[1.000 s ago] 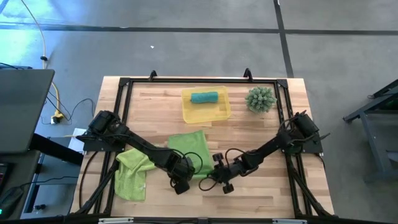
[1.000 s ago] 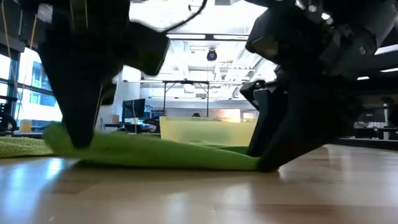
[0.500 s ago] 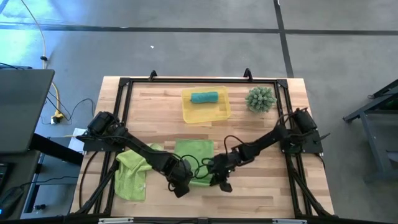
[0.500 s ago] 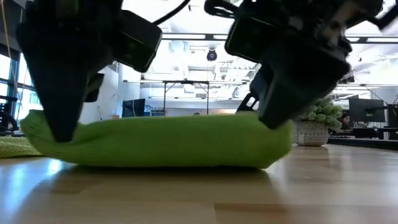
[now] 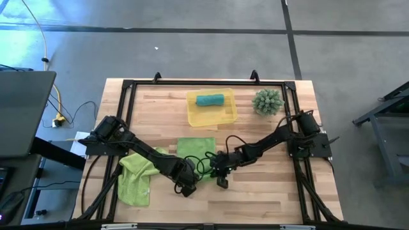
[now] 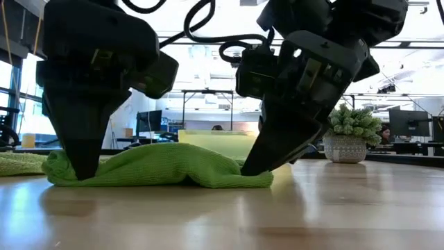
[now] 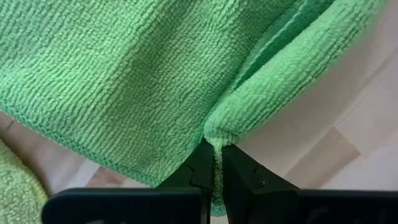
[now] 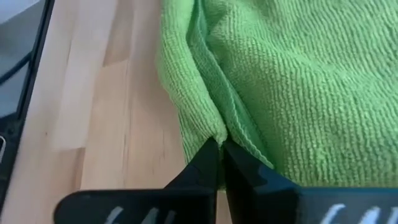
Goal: Roll microfiber towels into tight, uniform cylinder then place into a basket
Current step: Roll the green microfiber cloth
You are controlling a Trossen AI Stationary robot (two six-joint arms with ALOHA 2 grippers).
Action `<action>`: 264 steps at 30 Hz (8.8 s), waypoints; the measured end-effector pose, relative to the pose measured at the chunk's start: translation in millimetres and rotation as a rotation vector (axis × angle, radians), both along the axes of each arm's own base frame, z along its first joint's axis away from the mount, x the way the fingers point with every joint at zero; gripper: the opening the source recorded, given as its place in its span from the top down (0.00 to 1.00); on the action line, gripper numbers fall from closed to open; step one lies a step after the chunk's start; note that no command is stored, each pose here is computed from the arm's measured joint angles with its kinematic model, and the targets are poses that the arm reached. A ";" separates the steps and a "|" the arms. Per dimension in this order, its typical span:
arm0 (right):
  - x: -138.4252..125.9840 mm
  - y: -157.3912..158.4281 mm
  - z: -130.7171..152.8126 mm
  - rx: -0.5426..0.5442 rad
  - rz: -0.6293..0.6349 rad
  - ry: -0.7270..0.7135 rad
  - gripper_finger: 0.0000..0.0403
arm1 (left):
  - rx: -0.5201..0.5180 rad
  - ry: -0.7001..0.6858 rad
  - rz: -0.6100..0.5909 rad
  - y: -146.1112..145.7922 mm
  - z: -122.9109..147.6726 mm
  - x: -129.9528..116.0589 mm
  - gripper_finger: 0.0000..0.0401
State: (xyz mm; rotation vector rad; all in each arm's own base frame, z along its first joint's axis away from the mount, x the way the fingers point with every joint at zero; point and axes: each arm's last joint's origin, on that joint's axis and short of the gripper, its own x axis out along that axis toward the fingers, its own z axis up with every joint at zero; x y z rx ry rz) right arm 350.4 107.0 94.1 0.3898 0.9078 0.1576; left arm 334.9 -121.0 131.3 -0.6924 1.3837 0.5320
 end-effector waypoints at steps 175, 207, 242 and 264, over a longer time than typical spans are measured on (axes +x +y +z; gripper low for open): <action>-21.1 -3.9 71.7 0.033 0.229 -0.067 0.66 | -0.068 -0.305 0.060 -59.6 -11.2 -32.4 0.95; -25.4 60.2 11.0 -0.532 0.377 -0.196 0.51 | -0.104 -0.300 -0.022 -52.9 -9.8 -27.9 0.95; -29.9 58.6 6.6 -0.460 0.287 -0.112 0.89 | 0.030 -0.221 -0.394 -54.5 32.8 -15.1 0.94; -29.6 58.2 6.3 -0.443 0.268 -0.112 0.88 | 0.212 -0.133 -0.513 -70.5 77.6 -26.6 0.78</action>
